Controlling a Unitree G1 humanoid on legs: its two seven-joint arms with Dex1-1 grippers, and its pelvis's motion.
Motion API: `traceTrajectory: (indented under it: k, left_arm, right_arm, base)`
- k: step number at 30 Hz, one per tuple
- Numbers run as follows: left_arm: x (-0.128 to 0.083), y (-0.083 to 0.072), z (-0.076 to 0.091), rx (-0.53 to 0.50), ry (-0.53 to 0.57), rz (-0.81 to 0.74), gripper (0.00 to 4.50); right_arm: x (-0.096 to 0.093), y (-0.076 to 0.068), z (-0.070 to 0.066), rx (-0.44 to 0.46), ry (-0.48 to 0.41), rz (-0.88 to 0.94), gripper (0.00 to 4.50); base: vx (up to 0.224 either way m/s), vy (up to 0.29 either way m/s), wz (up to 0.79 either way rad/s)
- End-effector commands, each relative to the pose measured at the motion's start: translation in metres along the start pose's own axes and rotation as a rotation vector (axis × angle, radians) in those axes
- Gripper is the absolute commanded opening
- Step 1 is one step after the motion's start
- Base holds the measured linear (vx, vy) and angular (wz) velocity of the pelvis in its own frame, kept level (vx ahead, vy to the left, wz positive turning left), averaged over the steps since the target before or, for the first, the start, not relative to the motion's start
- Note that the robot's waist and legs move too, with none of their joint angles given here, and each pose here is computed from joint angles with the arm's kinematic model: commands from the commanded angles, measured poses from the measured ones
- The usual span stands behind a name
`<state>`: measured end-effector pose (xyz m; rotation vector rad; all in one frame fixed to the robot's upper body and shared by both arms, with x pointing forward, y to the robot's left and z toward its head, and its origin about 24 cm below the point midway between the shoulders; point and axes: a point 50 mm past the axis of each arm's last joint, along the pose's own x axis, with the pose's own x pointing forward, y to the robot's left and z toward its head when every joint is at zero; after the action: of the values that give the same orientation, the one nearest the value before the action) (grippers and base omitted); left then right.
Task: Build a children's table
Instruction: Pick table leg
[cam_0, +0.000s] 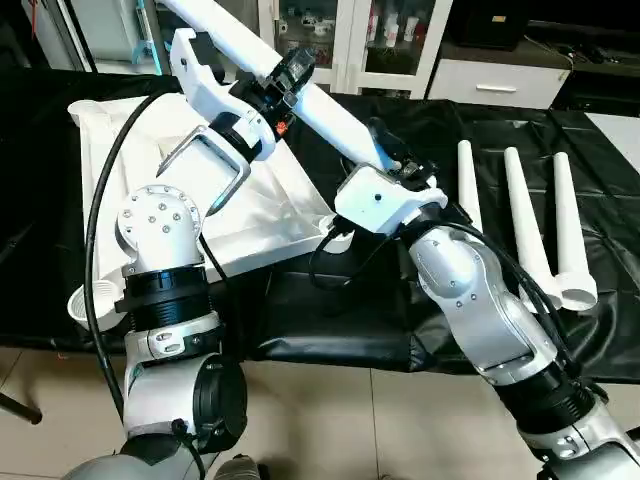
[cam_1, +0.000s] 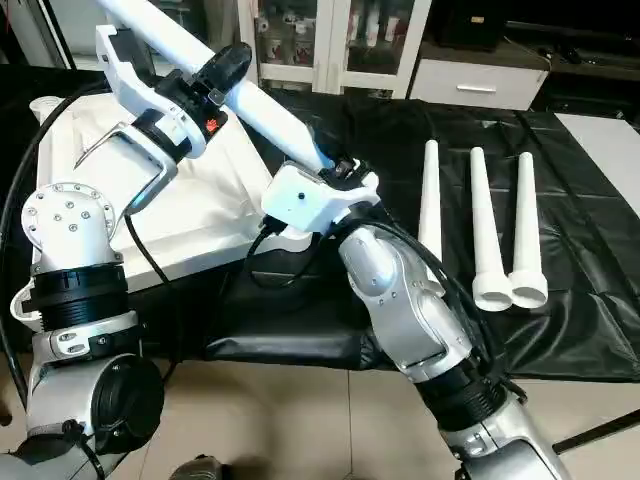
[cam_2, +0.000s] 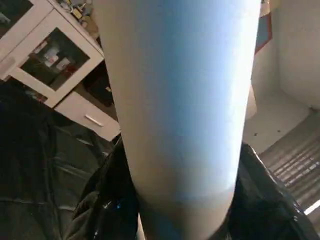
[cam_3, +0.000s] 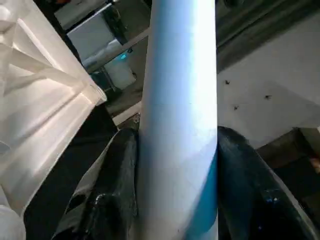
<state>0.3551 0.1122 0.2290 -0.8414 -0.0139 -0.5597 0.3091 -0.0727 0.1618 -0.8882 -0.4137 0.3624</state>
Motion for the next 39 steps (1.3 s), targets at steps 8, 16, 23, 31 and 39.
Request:
traceTrajectory:
  k: [8,16,23,31,39]
  left_arm:
    - [0.004,0.002,0.009,0.113,-0.003,0.027,1.81]
    - [0.004,-0.005,0.004,0.314,0.209,-0.148,1.79]
    - [0.002,-0.024,-0.006,0.411,0.363,-0.34,1.79]
    - [0.002,-0.041,-0.017,0.475,0.466,-0.488,1.79]
    - [0.0,-0.051,-0.026,0.515,0.538,-0.605,1.79]
  right_arm:
    - [-0.002,-0.013,0.008,0.397,-0.041,0.034,3.2]
    - [-0.006,-0.048,-0.004,0.838,-0.05,0.373,3.86]
    - [-0.017,-0.073,-0.036,0.971,0.06,0.593,3.92]
    - [-0.032,-0.07,-0.045,1.041,0.085,0.847,3.92]
    - [-0.032,-0.057,-0.044,1.035,0.117,0.987,3.92]
  base:
    - [0.0,0.0,0.0]
    - [0.0,0.0,0.0]
    - [0.0,0.0,0.0]
    - [0.0,0.0,0.0]
    - [0.0,0.0,0.0]
